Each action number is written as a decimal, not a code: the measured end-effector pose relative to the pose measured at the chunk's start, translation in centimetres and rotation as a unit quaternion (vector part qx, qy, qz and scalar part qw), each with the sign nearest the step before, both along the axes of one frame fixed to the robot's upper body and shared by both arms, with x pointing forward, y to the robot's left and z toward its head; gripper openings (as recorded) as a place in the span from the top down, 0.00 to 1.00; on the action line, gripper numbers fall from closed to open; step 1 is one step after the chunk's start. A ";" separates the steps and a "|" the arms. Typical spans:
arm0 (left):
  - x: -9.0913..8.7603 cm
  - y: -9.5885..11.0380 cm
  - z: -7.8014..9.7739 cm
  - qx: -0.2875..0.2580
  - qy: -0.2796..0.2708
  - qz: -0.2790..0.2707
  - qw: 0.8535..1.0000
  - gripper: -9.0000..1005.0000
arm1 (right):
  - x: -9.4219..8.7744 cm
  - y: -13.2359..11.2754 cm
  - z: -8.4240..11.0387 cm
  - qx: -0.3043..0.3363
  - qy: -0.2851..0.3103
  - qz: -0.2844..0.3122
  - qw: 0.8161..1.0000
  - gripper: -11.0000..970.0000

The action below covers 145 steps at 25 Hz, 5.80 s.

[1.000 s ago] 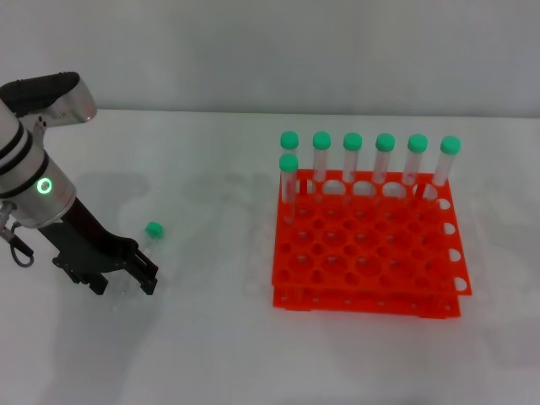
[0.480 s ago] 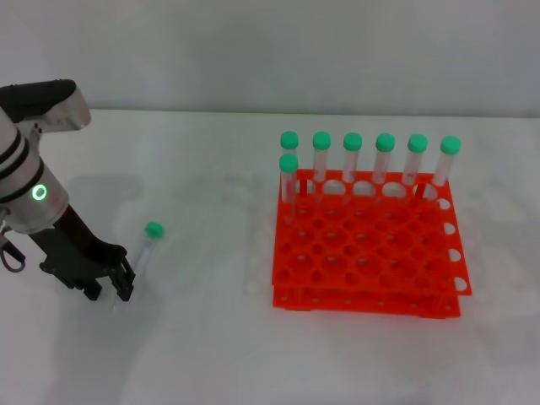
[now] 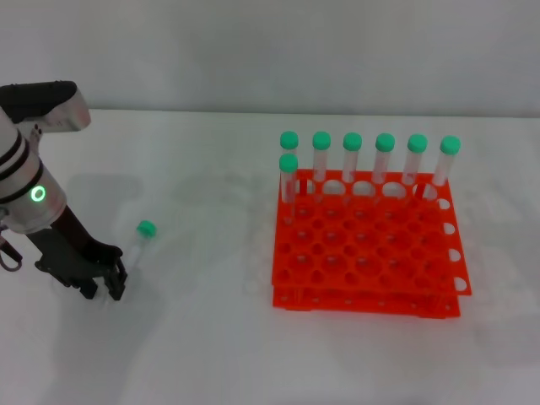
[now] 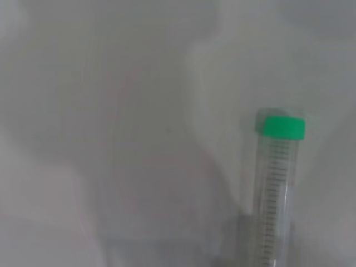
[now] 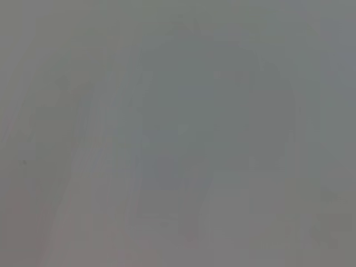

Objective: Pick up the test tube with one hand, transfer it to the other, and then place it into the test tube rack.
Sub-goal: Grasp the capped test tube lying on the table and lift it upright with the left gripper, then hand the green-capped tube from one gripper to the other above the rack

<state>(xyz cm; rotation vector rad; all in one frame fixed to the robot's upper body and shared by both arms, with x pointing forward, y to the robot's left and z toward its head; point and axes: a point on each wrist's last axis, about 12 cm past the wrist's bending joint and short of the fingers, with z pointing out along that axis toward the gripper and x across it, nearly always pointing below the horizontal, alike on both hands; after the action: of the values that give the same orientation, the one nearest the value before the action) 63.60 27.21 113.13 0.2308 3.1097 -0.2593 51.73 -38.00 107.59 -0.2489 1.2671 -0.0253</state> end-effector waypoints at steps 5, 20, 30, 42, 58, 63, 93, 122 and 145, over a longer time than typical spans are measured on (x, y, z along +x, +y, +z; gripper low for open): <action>0.2 0.1 0.1 0.018 -0.006 -0.006 1.000 0.61 | 0.0 0.1 -0.1 0.001 0.001 0.000 1.000 0.44; 0.9 0.4 -0.1 0.071 -0.030 -0.035 0.996 0.75 | 0.0 0.9 -0.4 0.004 0.007 0.018 1.000 0.44; 1.0 0.5 -0.3 0.084 -0.036 -0.038 0.995 0.76 | 0.3 1.4 -0.3 0.004 0.007 0.029 1.000 0.44; 3.0 -0.2 1.8 0.060 -0.122 -0.056 0.989 0.80 | 0.2 1.5 -0.1 0.023 0.003 0.041 0.999 0.44; -0.5 -3.1 8.0 -0.310 -0.447 -0.359 0.758 0.80 | -1.1 1.0 1.2 0.084 0.020 0.151 0.985 0.44; -2.3 -3.1 7.8 -0.338 -0.443 -0.417 0.718 0.80 | -0.8 2.4 1.8 0.097 0.068 0.257 0.959 0.44; -1.1 -11.3 5.7 -0.315 -0.272 -0.541 0.731 0.80 | 0.9 13.8 0.1 0.144 0.181 0.468 0.853 0.21; -0.5 -14.6 4.6 -0.294 -0.267 -0.562 0.726 0.80 | 0.5 13.5 -0.1 0.153 0.185 0.466 0.852 0.62; 0.0 -14.9 5.0 -0.282 -0.285 -0.575 0.713 0.80 | 0.8 13.5 -0.4 0.161 0.189 0.450 0.857 0.72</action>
<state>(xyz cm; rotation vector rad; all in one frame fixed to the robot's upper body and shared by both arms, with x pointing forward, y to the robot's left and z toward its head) 63.56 12.31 118.15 1.7476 1.7363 -0.8729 52.53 -24.52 107.19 -0.5548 1.4091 1.0832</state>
